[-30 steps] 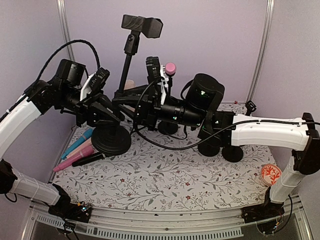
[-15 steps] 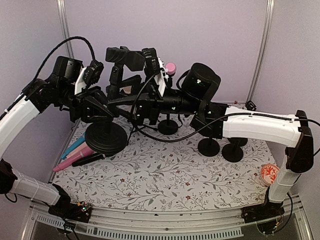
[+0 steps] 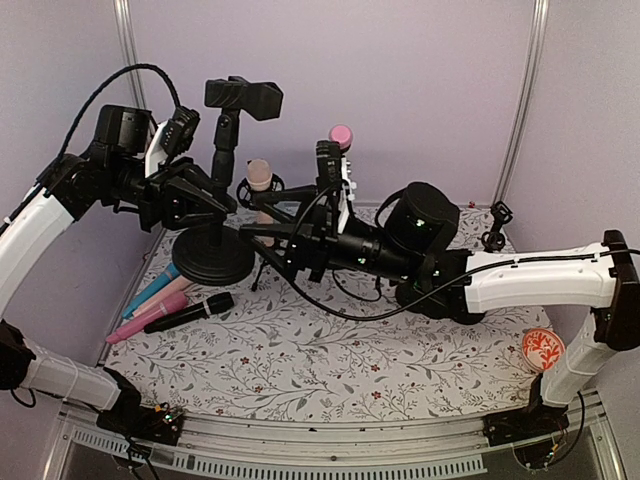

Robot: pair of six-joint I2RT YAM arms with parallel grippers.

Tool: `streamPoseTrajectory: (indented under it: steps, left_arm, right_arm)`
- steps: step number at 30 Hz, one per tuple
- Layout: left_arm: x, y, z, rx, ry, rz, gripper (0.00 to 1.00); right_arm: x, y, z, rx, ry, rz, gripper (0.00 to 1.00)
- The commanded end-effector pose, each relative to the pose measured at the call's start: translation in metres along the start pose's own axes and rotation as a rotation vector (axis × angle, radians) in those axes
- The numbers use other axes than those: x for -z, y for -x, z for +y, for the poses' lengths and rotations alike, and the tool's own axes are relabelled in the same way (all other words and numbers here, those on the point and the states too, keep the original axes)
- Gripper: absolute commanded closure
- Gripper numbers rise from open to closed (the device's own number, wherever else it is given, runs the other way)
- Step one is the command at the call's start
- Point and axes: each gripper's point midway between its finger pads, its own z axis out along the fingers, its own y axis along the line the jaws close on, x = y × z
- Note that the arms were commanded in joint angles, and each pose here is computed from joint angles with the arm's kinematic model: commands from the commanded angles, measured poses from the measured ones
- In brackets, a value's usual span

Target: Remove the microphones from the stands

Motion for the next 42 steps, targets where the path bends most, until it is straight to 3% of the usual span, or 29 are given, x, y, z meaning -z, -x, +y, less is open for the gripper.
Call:
streamPoseTrajectory:
  steps: [1, 5, 12, 14, 20, 21, 23, 25, 27, 29, 33, 36, 38, 40, 42]
  left_arm:
    - [0.004, 0.007, -0.005, -0.071, 0.014, -0.016, 1.00]
    - [0.003, -0.006, 0.001, -0.062, 0.033, 0.004, 1.00]
    - [0.002, -0.022, 0.003, -0.046, 0.049, 0.028, 1.00]
    - [0.002, -0.023, 0.003, -0.046, 0.052, 0.031, 1.00]
    - [0.002, -0.030, 0.006, -0.053, 0.062, 0.047, 1.00]
    - [0.001, -0.032, 0.007, -0.051, 0.066, 0.051, 1.00]
    - [0.001, -0.036, 0.008, -0.051, 0.070, 0.058, 1.00]
    - [0.001, -0.040, 0.009, -0.052, 0.070, 0.064, 1.00]
    - [0.001, -0.041, 0.009, -0.052, 0.070, 0.066, 1.00]
    - [0.001, -0.042, 0.009, -0.053, 0.071, 0.069, 1.00]
    - [0.001, -0.046, 0.011, -0.057, 0.084, 0.082, 1.00]
    - [0.002, -0.051, 0.017, -0.063, 0.119, 0.105, 1.00]
    - [0.003, -0.058, 0.026, -0.067, 0.166, 0.135, 0.86]
    - [0.006, -0.069, 0.040, -0.065, 0.236, 0.182, 0.59]
    - [0.010, -0.081, 0.052, -0.064, 0.296, 0.235, 0.40]
  right_arm:
    - [0.003, 0.050, 0.003, 0.055, -0.081, -0.181, 0.23]
    - [-0.014, 0.048, 0.004, 0.081, -0.089, -0.193, 0.25]
    - [-0.035, 0.038, 0.006, 0.089, -0.086, -0.200, 0.39]
    - [-0.036, 0.033, 0.003, 0.075, -0.095, -0.194, 0.47]
    - [-0.035, 0.025, -0.009, 0.056, -0.149, -0.184, 0.87]
    - [-0.034, 0.023, -0.011, 0.052, -0.158, -0.179, 0.90]
    - [-0.034, 0.018, -0.015, 0.045, -0.175, -0.167, 0.89]
    - [-0.035, 0.011, -0.018, 0.040, -0.180, -0.152, 0.77]
    - [-0.036, 0.005, -0.021, 0.034, -0.186, -0.143, 0.73]
    - [-0.038, 0.001, -0.023, 0.026, -0.188, -0.140, 0.78]
    - [-0.043, -0.003, -0.025, 0.007, -0.191, -0.141, 1.00]
    - [-0.038, -0.007, -0.033, 0.000, -0.234, -0.137, 1.00]
    - [-0.031, -0.012, -0.040, 0.000, -0.279, -0.132, 1.00]
    - [-0.018, -0.015, -0.052, 0.005, -0.348, -0.130, 1.00]
    - [0.001, -0.015, -0.064, 0.009, -0.411, -0.134, 1.00]
